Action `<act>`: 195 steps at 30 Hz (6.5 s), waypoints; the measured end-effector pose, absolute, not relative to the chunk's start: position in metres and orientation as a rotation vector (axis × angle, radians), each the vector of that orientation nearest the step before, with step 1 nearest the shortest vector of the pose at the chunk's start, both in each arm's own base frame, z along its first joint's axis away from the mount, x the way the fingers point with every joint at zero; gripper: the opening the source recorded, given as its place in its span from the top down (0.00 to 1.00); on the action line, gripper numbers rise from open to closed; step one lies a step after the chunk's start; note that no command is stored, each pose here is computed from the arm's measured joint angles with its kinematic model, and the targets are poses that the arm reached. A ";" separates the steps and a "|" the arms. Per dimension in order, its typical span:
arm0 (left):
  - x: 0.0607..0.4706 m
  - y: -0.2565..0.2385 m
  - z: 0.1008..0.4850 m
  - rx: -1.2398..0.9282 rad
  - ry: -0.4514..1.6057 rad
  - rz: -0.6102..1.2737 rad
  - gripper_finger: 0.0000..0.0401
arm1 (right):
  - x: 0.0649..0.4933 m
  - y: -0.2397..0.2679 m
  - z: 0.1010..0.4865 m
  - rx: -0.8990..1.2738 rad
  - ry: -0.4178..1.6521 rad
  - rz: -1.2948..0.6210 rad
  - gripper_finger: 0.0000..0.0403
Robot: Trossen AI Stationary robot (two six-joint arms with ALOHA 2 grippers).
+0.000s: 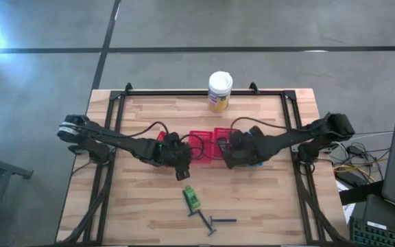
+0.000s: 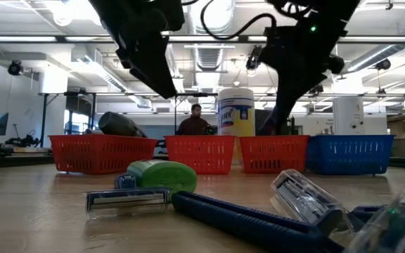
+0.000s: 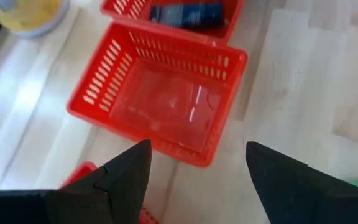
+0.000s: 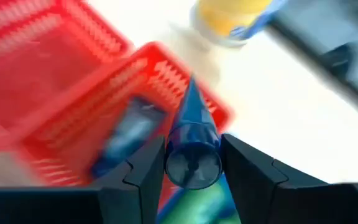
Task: Pick & Place Travel size toiletries
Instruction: Put the blue shave cream into the right red bin, then put the green shampoo into the blue bin, then put the blue razor into the middle red bin
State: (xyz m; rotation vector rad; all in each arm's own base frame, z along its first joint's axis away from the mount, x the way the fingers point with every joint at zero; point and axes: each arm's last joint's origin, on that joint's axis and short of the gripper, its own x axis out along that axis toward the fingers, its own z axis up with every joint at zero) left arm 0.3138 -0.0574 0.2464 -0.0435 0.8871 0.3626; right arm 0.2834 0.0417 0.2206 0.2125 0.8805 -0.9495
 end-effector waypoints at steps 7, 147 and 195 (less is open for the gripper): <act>0.309 -0.063 0.243 -0.059 0.941 0.329 0.34 | 0.302 0.047 0.204 -0.005 1.059 -0.913 0.62; 0.307 -0.083 0.245 0.002 0.867 0.064 0.30 | 0.196 0.061 0.267 0.743 0.737 -0.988 0.77; 0.305 -0.146 0.143 0.391 0.953 -0.704 0.90 | 0.231 0.077 0.257 0.582 0.966 -0.963 0.29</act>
